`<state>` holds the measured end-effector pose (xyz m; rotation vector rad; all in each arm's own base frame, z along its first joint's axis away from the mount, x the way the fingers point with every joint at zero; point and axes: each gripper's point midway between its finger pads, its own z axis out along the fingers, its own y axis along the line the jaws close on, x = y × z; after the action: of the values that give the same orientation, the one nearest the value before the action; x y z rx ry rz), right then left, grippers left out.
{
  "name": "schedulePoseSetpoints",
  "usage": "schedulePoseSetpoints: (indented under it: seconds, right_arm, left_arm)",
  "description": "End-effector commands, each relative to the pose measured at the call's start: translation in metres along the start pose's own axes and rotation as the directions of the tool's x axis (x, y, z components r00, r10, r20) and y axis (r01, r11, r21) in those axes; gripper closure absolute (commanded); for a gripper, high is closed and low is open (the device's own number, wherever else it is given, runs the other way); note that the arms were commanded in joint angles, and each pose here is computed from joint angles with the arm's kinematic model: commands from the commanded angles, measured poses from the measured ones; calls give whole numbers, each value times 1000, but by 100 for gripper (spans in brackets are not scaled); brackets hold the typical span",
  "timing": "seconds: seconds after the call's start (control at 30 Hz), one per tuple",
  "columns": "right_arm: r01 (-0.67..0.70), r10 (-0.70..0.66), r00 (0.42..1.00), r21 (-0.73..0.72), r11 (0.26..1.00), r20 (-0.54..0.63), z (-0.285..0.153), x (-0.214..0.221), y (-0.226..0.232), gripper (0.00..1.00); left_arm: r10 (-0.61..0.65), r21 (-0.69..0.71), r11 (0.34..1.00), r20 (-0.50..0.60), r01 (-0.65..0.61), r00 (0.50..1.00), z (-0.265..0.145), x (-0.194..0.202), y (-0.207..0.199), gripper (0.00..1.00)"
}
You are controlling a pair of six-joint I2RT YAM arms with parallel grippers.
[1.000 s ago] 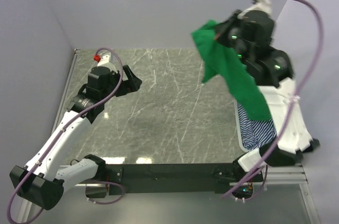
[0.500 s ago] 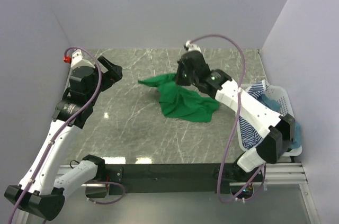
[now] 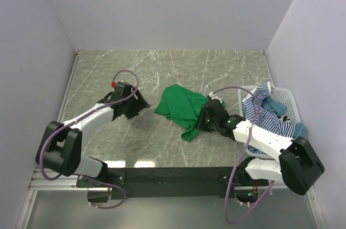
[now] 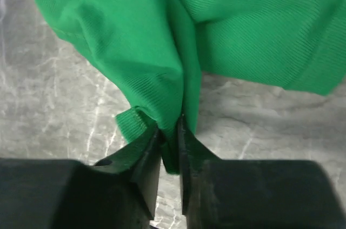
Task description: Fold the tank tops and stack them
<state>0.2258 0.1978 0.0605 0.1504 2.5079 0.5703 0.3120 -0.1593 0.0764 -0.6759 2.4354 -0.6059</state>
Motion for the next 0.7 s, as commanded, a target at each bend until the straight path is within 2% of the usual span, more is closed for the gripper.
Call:
schedulePoseSetpoints:
  seconds: [0.0,0.1,0.27,0.43,0.57,0.67]
  right_arm:
    - [-61,70,986,-65,996,149,-14,-37,21,69]
    - [-67,66,984,-4,998,167,-18,-41,12,59]
    - [-81,71,977,41,996,202,-32,-48,3,48]
    - [-79,74,974,19,997,213,-46,-50,8,46]
    - [-56,53,985,17,998,166,-46,-27,13,45]
    - [-68,56,988,81,994,143,-44,-9,-2,45]
  left_arm:
    - [7,148,989,-7,-6,1000,10,6,-42,25]
    - [19,156,988,-48,-11,999,26,18,-46,29]
    - [27,127,992,-82,-16,996,45,32,-46,32]
    - [20,119,993,-65,-12,998,61,28,-51,33]
    - [18,119,993,-60,-11,998,70,30,-52,40]
    - [14,109,994,-77,-6,997,77,39,-48,45]
